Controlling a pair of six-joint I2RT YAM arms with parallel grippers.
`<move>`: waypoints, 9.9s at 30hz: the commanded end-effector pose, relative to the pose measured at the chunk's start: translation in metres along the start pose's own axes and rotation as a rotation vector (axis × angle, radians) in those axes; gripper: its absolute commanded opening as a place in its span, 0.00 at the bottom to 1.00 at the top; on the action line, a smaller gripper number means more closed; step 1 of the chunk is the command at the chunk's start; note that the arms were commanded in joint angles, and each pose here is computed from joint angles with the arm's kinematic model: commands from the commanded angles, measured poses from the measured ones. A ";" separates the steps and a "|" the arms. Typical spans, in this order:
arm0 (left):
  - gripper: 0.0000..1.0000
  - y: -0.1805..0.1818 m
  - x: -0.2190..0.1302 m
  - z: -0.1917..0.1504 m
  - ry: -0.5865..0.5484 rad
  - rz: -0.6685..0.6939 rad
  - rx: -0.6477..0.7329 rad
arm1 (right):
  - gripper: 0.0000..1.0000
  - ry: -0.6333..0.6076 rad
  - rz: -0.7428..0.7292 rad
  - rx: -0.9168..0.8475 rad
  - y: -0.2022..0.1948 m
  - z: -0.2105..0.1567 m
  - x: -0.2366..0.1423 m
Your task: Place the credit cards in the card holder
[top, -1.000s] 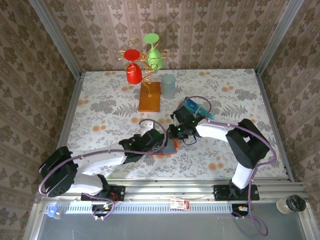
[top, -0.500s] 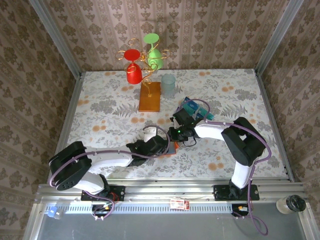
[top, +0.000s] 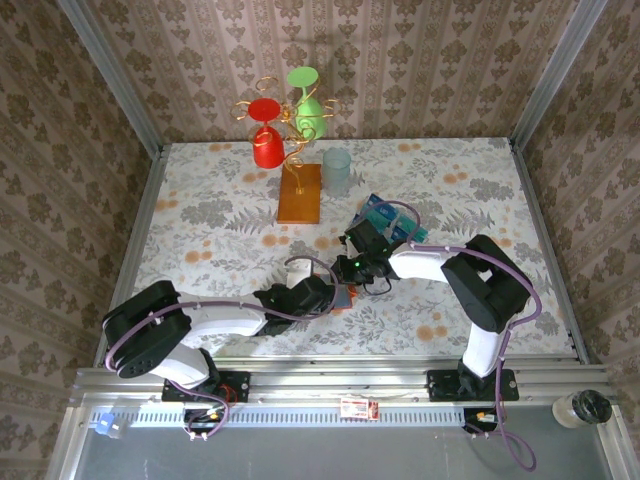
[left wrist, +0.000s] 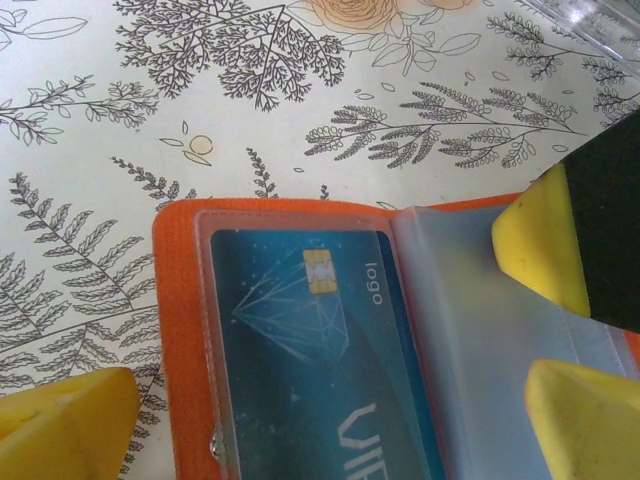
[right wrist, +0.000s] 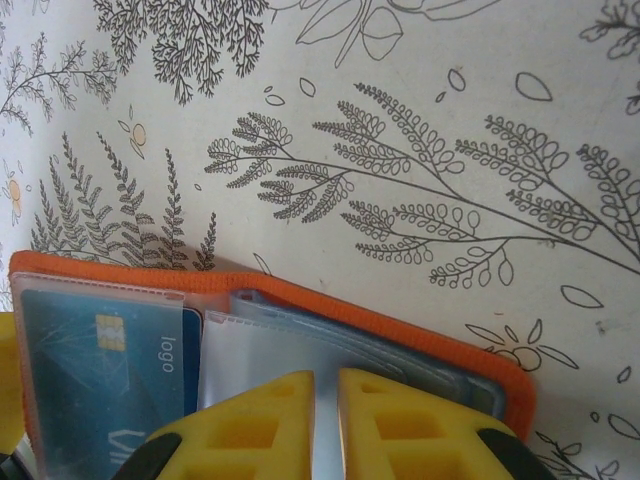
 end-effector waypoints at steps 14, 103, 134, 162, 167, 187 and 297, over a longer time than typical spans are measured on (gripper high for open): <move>0.90 0.020 0.010 -0.018 0.040 0.081 0.031 | 0.21 0.026 0.010 0.005 0.008 -0.004 -0.008; 0.92 0.020 -0.024 0.014 -0.081 0.003 -0.036 | 0.45 0.020 0.216 0.084 0.048 -0.003 -0.024; 1.00 0.105 -0.073 0.030 -0.202 0.059 -0.197 | 0.62 0.077 0.186 0.058 0.081 -0.009 0.028; 1.00 0.058 -0.043 0.062 -0.145 0.017 -0.090 | 0.61 -0.066 0.096 0.025 0.047 -0.003 -0.046; 1.00 0.052 -0.029 0.061 -0.105 0.023 -0.050 | 0.61 -0.096 -0.091 -0.055 0.015 -0.012 -0.069; 1.00 0.060 -0.010 0.037 -0.020 0.074 -0.013 | 0.54 -0.008 -0.373 -0.200 -0.036 -0.039 -0.045; 1.00 0.080 -0.017 0.003 -0.017 0.110 -0.058 | 0.04 -0.012 -0.642 -0.423 -0.082 0.055 -0.107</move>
Point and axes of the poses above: each hand's point on the last joint's axis, 136 mm out from that joint toward the fingers, its own x axis out along the fingers, its own y axis along the line the jaws close on, z = x × y, the point moved 1 cm from there along -x, back along the fingers, and after that the axes turned 1 degree about x, right-handed, at the moved point
